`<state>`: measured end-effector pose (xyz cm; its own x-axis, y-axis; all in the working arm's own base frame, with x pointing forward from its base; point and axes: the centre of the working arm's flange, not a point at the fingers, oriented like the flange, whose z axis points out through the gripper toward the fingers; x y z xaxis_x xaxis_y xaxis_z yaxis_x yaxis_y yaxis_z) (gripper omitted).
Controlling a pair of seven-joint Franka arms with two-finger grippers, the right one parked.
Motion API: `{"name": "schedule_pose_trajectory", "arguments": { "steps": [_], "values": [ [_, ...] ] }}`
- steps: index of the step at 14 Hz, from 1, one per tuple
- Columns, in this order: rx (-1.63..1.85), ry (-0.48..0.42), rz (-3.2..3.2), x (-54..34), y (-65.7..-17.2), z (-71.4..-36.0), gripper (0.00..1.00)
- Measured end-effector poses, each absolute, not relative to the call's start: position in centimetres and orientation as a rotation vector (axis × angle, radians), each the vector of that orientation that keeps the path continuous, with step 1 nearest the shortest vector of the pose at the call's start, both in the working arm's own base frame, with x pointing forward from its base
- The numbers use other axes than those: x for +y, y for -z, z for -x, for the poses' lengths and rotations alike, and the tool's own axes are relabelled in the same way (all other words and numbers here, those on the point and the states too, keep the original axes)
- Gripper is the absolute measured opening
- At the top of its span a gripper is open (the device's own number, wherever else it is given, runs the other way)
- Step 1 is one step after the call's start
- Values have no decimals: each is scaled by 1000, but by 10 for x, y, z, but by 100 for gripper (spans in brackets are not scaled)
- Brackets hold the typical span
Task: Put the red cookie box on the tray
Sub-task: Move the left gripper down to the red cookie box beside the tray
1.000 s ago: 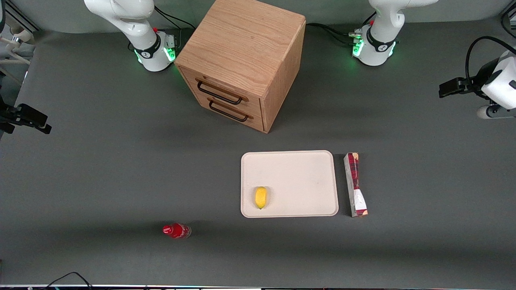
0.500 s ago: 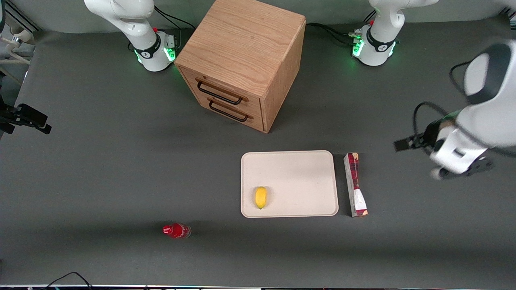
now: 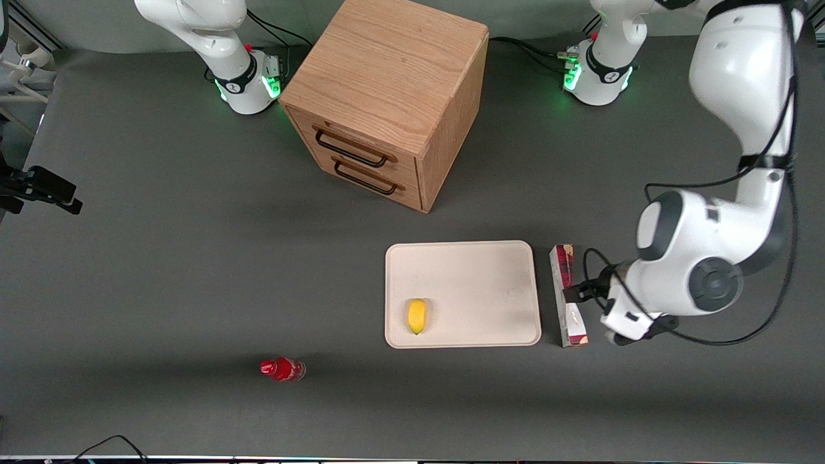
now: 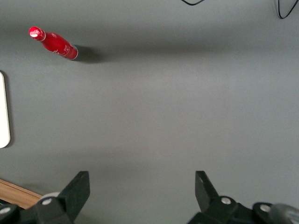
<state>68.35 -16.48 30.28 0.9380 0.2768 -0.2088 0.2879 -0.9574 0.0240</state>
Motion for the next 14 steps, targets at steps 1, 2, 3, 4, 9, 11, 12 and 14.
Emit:
{"name": "schedule_pose_trajectory", "arguments": {
  "steps": [1,2,3,4,9,11,12,14],
  "values": [
    [436,301,-3046,-170,-283,-682,100],
    [429,281,-3054,-174,-267,-679,100],
    [418,259,-3061,-176,-253,-676,100],
    [402,243,-3077,-176,-240,-672,100],
    [377,277,-3108,-174,-204,-663,46],
    [387,276,-3107,-169,-205,-665,25],
    [393,273,-3106,-167,-206,-666,16],
    [402,273,-3105,-163,-208,-667,11]
  ]
}}
